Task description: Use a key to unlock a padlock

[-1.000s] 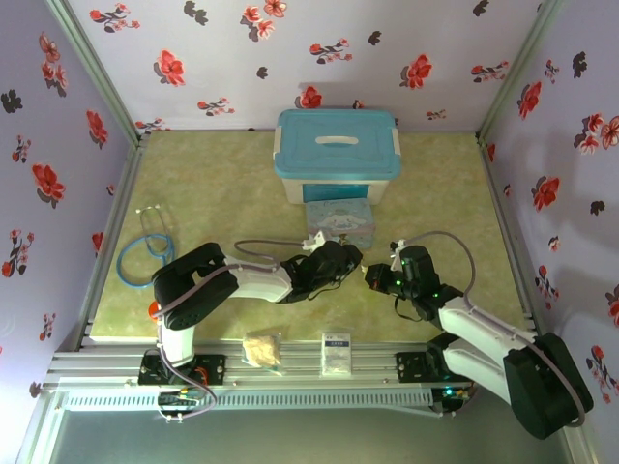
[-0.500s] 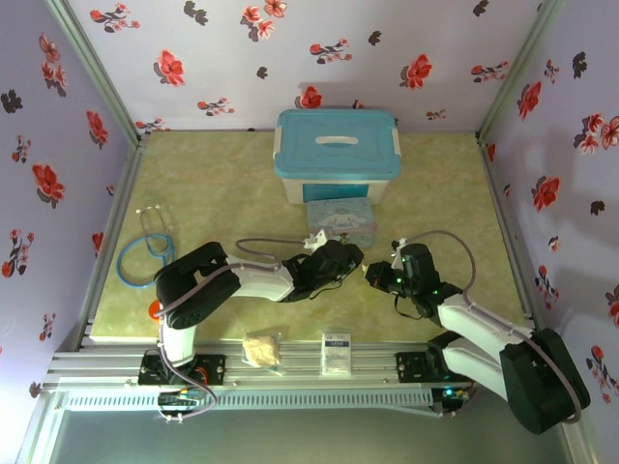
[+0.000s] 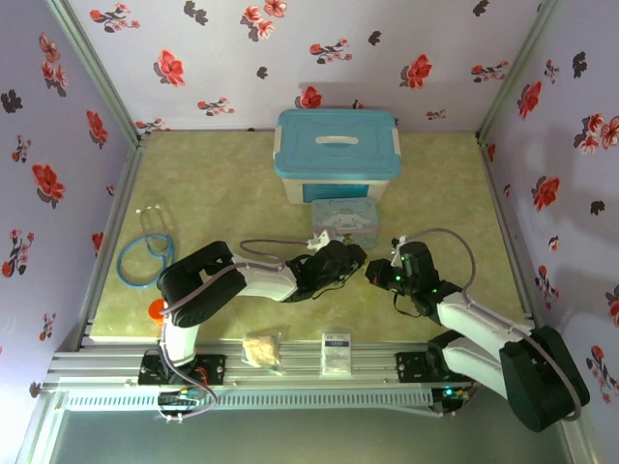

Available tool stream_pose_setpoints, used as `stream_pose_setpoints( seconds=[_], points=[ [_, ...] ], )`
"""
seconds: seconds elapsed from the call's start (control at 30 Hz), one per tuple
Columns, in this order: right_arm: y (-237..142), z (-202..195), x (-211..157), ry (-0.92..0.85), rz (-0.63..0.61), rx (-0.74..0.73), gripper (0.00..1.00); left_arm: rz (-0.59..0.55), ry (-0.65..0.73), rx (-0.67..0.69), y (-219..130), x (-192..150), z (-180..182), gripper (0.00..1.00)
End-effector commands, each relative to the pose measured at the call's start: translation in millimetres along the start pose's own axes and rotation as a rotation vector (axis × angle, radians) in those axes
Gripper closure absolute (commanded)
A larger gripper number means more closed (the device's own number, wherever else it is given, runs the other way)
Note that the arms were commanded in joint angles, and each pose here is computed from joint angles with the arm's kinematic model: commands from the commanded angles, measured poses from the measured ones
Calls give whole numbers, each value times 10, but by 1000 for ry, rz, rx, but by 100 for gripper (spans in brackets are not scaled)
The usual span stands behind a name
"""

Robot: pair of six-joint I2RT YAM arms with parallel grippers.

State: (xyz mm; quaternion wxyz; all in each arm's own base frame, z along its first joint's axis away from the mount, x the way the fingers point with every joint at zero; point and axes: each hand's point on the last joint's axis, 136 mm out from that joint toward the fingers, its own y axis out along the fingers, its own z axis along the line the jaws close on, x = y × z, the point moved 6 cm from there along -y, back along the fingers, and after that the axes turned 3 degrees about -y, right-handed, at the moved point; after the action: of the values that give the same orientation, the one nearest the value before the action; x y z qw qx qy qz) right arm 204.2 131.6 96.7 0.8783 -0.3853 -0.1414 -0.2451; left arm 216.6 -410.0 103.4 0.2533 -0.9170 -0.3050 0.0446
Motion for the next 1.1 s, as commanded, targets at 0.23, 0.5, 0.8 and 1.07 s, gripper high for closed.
stream_pose_setpoints(
  seconds=[0.23,0.5,0.8,1.07],
  points=[
    [55,342,350,84,-121,249,100,168,-95,-186,-124,-263,-103,100],
    [-10,170,262,-2,-112,65,100,151,-32,-117,-192,-233,-45,100],
    [64,146,172,0,-42,98,96,148,-32,-110,-212,-213,32,100],
    [-98,128,123,-152,-28,-42,79,123,-11,-45,-251,-164,206,100]
  ],
)
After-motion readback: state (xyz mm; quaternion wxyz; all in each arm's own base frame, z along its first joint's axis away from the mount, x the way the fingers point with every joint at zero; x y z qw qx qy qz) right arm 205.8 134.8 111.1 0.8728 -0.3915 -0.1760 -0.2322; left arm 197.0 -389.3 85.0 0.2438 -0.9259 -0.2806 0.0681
